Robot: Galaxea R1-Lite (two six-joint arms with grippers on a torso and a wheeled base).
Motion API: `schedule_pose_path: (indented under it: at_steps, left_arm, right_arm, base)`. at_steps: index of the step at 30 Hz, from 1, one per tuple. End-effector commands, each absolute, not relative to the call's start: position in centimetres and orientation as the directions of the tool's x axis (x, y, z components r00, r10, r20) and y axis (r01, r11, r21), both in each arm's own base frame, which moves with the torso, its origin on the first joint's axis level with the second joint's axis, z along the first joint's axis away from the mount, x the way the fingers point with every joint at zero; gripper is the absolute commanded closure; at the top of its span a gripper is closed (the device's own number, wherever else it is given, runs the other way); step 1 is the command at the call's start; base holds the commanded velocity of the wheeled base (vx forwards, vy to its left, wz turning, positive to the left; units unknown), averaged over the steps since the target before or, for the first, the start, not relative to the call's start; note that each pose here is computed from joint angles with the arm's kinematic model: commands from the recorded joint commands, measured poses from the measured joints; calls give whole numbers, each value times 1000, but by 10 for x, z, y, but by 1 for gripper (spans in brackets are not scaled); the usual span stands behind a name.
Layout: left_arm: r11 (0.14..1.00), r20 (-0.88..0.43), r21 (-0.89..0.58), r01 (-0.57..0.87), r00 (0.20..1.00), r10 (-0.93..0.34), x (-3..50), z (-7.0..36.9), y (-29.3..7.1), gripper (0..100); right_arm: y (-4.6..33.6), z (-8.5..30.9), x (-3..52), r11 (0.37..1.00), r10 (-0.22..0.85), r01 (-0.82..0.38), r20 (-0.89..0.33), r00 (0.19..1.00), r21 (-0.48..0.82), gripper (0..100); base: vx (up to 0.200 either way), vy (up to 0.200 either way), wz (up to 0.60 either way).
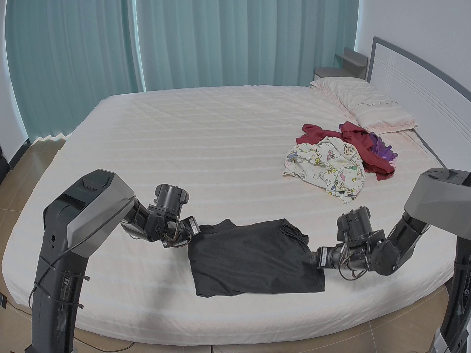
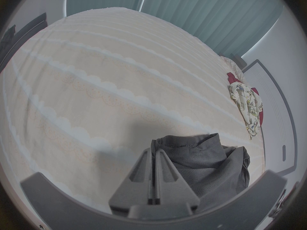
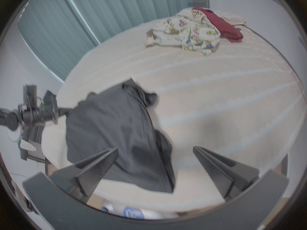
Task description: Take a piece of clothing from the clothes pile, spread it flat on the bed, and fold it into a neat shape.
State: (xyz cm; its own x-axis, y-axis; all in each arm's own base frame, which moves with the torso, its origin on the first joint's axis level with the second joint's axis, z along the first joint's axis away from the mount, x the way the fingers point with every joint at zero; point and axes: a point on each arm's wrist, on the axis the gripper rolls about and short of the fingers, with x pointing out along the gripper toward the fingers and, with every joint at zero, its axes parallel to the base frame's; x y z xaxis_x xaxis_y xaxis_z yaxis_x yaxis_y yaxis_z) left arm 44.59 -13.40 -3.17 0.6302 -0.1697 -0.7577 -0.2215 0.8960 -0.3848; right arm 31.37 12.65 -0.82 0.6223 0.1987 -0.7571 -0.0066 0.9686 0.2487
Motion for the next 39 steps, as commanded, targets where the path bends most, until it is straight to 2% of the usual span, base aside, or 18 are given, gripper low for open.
schedule_pose_path:
  at_steps: [1, 4, 8, 12, 19, 23, 30, 39]
  left_arm:
    - [897, -760, -383, -222, 627, -169, 445, -33, -135, 100]
    - [897, -763, -382, -225, 624, -168, 444, -33, -134, 100]
    - [897, -770, -379, -229, 616, -168, 440, -34, -135, 100]
    - [897, -776, -375, -234, 609, -165, 438, -35, -134, 100]
    - [881, -781, -390, -266, 603, -164, 436, -37, -134, 100]
    - [880, -786, -388, -273, 596, -162, 434, -39, -134, 100]
    - [880, -784, -389, -272, 599, -162, 435, -38, -134, 100]
    - [881, -781, -391, -268, 603, -163, 435, -36, -134, 100]
  right_arm:
    - [128, 7, 344, 940, 248, -11, -665, 705, 340, 0]
    - [141, -8, 375, 930, 230, 27, -638, 734, 366, 0]
    - [157, -32, 394, 949, 188, 42, -671, 717, 312, 0]
    - [173, -36, 415, 960, 165, 42, -682, 713, 277, 0]
    - [201, -34, 440, 969, 184, -10, -691, 699, 248, 0]
    - [214, -54, 444, 979, 157, -10, -721, 675, 204, 0]
    - [214, -52, 452, 989, 91, 24, -720, 688, 149, 0]
    - [199, -48, 462, 985, 36, 92, -694, 719, 146, 0]
  base:
    - [0, 0, 0]
    - [0, 0, 0]
    - [0, 0, 0]
    - [0, 0, 0]
    - [0, 0, 0]
    - [0, 0, 0]
    - [0, 0, 0]
    - [0, 0, 0]
